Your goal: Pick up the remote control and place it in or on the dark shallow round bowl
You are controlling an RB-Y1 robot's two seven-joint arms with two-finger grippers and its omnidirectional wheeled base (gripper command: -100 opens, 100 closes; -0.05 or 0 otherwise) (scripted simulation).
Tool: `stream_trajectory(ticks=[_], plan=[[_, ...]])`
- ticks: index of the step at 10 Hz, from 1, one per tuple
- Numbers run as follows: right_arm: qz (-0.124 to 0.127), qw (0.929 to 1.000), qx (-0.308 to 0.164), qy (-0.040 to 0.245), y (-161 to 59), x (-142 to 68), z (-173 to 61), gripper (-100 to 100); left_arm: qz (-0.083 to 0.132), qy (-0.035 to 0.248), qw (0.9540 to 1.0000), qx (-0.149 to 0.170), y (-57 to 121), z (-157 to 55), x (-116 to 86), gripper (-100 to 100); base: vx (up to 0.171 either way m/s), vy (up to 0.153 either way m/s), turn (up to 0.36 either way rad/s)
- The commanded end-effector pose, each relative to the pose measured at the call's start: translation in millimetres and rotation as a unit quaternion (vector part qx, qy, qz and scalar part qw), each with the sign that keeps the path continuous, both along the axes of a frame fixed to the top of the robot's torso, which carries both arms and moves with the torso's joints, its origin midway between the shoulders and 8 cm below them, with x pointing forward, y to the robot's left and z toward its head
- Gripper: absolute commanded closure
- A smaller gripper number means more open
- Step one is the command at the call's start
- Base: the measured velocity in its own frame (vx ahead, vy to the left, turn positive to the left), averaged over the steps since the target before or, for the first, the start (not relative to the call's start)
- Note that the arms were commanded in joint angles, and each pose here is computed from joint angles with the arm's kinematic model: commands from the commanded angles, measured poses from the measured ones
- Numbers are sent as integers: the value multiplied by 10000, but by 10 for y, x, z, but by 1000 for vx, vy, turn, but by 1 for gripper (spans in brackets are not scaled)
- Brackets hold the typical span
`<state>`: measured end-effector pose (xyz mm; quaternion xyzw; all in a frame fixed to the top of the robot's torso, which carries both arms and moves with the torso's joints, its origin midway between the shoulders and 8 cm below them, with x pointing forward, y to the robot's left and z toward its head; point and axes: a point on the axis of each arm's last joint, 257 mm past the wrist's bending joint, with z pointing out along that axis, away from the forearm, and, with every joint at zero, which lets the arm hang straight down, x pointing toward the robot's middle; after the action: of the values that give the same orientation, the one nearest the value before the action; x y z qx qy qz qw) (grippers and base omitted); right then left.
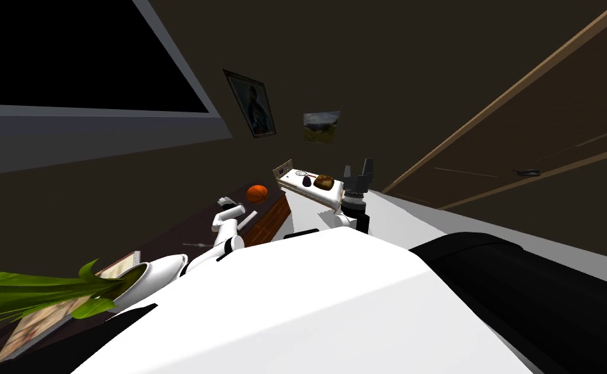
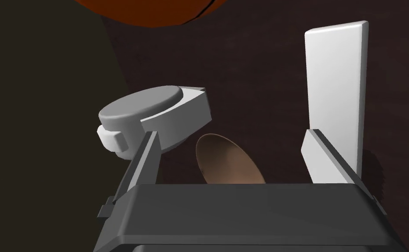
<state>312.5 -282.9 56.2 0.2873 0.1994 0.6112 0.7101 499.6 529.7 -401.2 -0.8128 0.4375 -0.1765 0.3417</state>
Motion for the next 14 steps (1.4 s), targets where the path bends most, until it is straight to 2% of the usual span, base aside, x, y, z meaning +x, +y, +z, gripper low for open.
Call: stream_trajectory(ticks=[1, 2, 3, 4, 5, 6, 7, 8, 9, 10, 11, 12, 14], plan=[[0, 10000, 0, 0, 0, 0, 0, 0, 104, 283, 9992, -244, -23, -182, -160, -100, 61, 40, -48], [0, 10000, 0, 0, 0, 0, 0, 0, 121, 416, 9986, -314, -47, -231, -215, -100, 52, 47, -37], [0, 10000, 0, 0, 0, 0, 0, 0, 121, 416, 9986, -314, -47, -231, -215, -100, 19, 22, 3], [0, 10000, 0, 0, 0, 0, 0, 0, 216, 689, 9959, -547, -88, -368, -352, -100, 43, 46, -32], [0, 10000, 0, 0, 0, 0, 0, 0, 221, 760, 9951, -586, -109, -431, -396, -100, 49, 55, -28], [0, 10000, 0, 0, 0, 0, 0, 0, 305, 1056, 9905, -827, -175, -602, -566, -100, 64, 70, -22], [0, 10000, 0, 0, 0, 0, 0, 0, 309, 1089, 9900, -845, -183, -612, -581, -100, 67, 75, -14], [0, 10000, -1, 0, 0, 0, 0, 0, 380, 1364, 9841, -1070, -256, -763, -751, -100, 80, 90, -11], [0, 10000, -1, 0, 0, 0, 0, 0, 384, 1401, 9834, -1090, -265, -772, -768, -100, 67, 63, -14], [0, 10000, 0, 0, 0, 0, 0, 0, 445, 1663, 9764, -1303, -345, -906, -939, -100, 83, 62, 0], [0, 10000, -1, 0, 0, 0, 0, 0, 448, 1692, 9757, -1319, -353, -912, -954, -100, 64, 56, -1], [0, 10000, 0, 0, 0, 0, 0, 0, 501, 1956, 9674, -1528, -441, -1032, -1131, -100, 61, 70, 6], [0, 10000, 0, 0, 0, 0, 0, 0, 501, 1960, 9673, -1530, -442, -1032, -1133, -100, 47, 40, 0]])
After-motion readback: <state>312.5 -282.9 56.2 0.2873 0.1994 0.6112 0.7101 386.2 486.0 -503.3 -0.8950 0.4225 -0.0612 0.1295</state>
